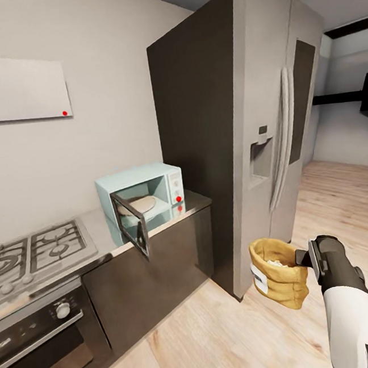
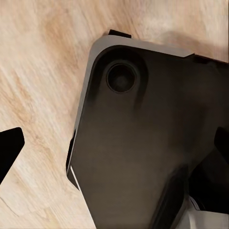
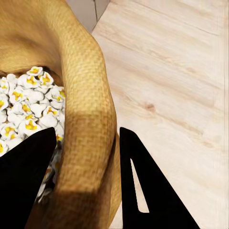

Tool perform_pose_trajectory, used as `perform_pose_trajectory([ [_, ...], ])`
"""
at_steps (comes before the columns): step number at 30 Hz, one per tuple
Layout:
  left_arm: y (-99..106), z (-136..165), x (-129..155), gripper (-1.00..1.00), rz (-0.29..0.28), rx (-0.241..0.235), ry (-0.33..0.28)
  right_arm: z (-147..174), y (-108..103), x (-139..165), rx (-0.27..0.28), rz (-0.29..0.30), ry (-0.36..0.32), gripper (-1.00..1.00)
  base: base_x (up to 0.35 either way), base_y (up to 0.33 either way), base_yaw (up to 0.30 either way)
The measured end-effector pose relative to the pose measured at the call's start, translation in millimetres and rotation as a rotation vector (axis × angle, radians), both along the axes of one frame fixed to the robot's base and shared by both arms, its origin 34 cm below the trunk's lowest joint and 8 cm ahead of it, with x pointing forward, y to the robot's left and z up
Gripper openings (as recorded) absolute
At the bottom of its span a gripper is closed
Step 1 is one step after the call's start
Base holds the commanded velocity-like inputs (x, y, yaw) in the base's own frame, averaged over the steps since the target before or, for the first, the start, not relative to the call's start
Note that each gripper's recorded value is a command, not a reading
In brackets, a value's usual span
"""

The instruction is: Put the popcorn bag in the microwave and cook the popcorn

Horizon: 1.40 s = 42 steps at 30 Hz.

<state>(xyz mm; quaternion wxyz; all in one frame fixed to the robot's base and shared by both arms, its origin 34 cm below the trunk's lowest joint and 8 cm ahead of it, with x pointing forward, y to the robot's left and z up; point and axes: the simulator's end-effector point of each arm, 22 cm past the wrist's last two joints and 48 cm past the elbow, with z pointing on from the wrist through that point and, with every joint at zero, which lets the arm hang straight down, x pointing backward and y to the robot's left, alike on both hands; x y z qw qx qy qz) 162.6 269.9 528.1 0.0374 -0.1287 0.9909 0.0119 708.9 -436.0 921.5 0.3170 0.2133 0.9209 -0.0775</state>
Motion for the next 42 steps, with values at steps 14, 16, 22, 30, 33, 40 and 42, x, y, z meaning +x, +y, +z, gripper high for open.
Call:
perform_pose_trajectory([
  [14, 0.6, 0.0, 1.5, 1.0, 0.005, 0.002, -0.006, -6.0, -2.6, -5.3, -0.005, 0.0, 0.015, -1.0, 0.021, -0.007, 0.0],
  [16, 0.6, 0.0, 1.5, 1.0, 0.005, 0.002, -0.006, -5.3, -2.7, -5.8, -0.005, 0.0, 0.017, -1.0, 0.0, 0.0, 0.0],
  [22, 0.9, 0.0, 1.8, 1.0, 0.006, 0.002, -0.007, -7.6, -1.7, -10.3, 0.008, -0.003, 0.042, -1.0, -0.023, 0.0, 0.0],
  [30, 0.6, -0.1, 1.5, 1.0, 0.006, 0.002, -0.005, -8.6, -1.2, -11.8, 0.011, -0.004, 0.05, -1.0, -0.103, 0.0, 0.0],
  [33, 0.6, -0.1, 1.6, 1.0, 0.006, 0.002, -0.006, -8.6, -0.8, -11.7, 0.012, -0.004, 0.049, -1.0, -0.108, 0.0, 0.042],
  [40, 0.7, 0.0, 1.5, 1.0, 0.006, 0.002, -0.006, -8.2, -0.8, -11.4, 0.014, -0.004, 0.047, -1.0, -0.095, 0.0, 0.224],
  [42, 1.3, 0.0, 1.6, 1.0, 0.006, 0.003, -0.007, -8.4, -0.7, -11.6, 0.014, -0.004, 0.047, -1.0, -0.021, 0.0, 0.265],
])
